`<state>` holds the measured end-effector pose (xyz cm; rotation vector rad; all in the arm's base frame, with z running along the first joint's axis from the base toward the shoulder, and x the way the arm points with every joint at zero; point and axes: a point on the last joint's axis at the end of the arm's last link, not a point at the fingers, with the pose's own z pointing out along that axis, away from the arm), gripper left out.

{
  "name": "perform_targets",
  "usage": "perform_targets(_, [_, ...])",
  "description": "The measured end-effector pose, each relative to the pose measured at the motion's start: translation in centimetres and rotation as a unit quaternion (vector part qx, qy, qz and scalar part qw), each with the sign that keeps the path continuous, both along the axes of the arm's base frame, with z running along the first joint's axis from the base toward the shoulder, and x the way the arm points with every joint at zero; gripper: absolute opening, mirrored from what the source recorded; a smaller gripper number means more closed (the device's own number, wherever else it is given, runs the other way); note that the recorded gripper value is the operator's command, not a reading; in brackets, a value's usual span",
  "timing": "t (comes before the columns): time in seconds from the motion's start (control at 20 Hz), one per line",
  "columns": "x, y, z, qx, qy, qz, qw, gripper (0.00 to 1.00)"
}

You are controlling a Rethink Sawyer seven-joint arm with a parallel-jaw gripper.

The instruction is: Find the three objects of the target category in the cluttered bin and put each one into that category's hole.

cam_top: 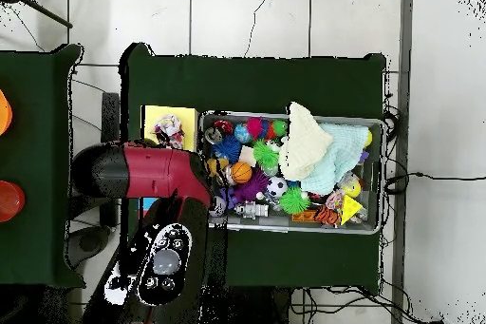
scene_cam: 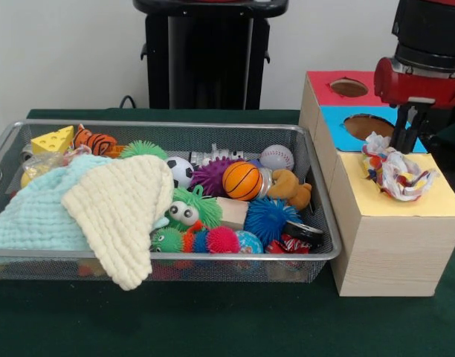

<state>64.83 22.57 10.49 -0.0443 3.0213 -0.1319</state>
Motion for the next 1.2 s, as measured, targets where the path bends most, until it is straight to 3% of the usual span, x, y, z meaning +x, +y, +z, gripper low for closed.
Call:
perform_targets(0.5, [-0.3,0.1,0.2,0.002,0.016,-0.001,0.9999,0.00])
perform_targets(0.9, [0.5,0.4,-0.4,0.001,0.012,0.002,0.9999,0.00])
perform_targets(1.2, [1.3,0.7,-0.6,0.001,0.026,0.005,0.9996,0.00])
